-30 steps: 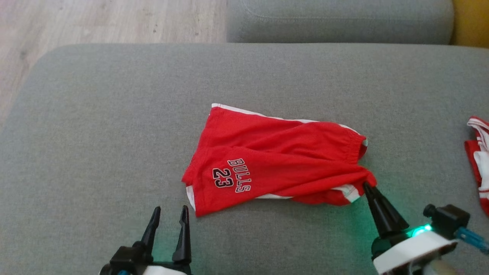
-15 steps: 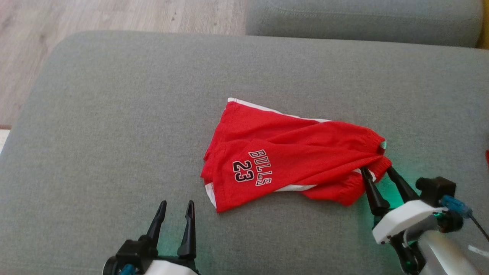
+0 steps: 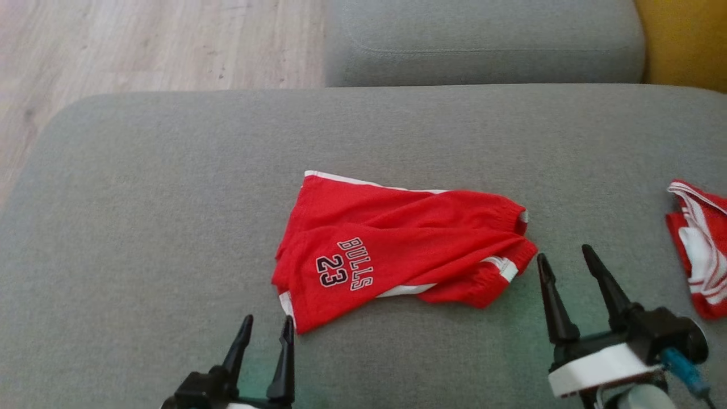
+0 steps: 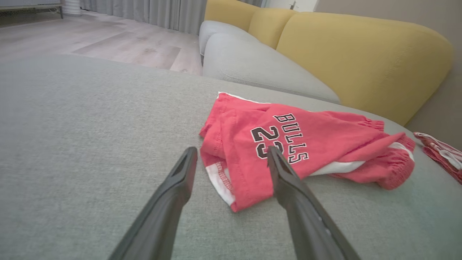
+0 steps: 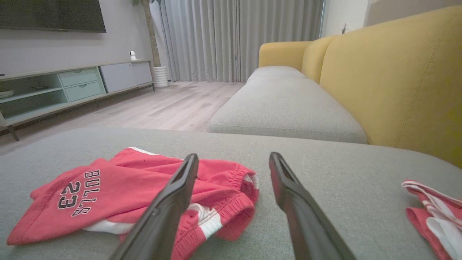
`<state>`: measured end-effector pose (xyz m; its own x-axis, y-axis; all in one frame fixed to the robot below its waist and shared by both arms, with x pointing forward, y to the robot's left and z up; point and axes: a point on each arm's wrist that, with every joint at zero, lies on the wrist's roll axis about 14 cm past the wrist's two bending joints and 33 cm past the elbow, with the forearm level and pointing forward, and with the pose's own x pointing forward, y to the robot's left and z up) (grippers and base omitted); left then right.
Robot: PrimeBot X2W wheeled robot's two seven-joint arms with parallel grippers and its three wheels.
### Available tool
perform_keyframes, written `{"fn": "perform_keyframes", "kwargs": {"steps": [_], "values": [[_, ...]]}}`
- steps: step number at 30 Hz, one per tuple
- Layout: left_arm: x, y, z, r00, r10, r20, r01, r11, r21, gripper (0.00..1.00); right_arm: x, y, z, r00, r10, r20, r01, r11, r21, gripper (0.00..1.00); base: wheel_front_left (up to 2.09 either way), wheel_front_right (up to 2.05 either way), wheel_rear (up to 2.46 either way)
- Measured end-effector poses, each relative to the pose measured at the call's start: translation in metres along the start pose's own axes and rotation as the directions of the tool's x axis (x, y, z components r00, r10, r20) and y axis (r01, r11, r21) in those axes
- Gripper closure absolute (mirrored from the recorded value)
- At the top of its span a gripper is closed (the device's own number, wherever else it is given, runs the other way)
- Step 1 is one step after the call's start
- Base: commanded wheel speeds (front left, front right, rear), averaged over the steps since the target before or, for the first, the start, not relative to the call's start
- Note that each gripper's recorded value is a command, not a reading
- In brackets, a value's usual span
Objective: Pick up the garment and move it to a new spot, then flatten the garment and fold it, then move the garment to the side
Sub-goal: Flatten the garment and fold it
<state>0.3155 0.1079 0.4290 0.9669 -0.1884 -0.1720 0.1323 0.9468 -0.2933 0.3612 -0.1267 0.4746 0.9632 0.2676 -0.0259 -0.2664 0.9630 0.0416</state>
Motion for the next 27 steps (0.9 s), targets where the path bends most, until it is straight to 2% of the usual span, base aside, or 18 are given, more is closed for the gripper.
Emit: {"fn": "perform_keyframes", "kwargs": {"steps": [4,8,17,27], "values": [[0.002,-0.014,-0.008,0.998,-0.06,-0.03,0.06,0.998,-0.002,0.0,-0.011,0.007,0.003,1.0,0.001,0.011,-0.001,1.0,-0.005,0.0,0.0,0.0,0.0],[0.0,-0.025,-0.038,0.985,-0.111,-0.132,0.11,0.994,-0.015,0.0,-0.019,0.006,-0.008,1.0,-0.018,-0.02,0.019,1.0,0.019,0.0,0.0,0.0,0.0],[0.026,-0.026,-0.049,0.974,-0.131,-0.185,0.13,0.991,-0.017,0.0,-0.023,-0.015,-0.022,0.994,-0.084,-0.067,0.086,0.996,0.036,0.0,0.0,0.0,0.0],[0.03,-0.018,-0.065,0.964,-0.111,-0.241,0.104,0.994,-0.04,0.0,-0.021,-0.018,-0.033,0.99,-0.093,-0.102,0.098,0.994,0.055,0.0,0.0,0.0,0.0]]}}
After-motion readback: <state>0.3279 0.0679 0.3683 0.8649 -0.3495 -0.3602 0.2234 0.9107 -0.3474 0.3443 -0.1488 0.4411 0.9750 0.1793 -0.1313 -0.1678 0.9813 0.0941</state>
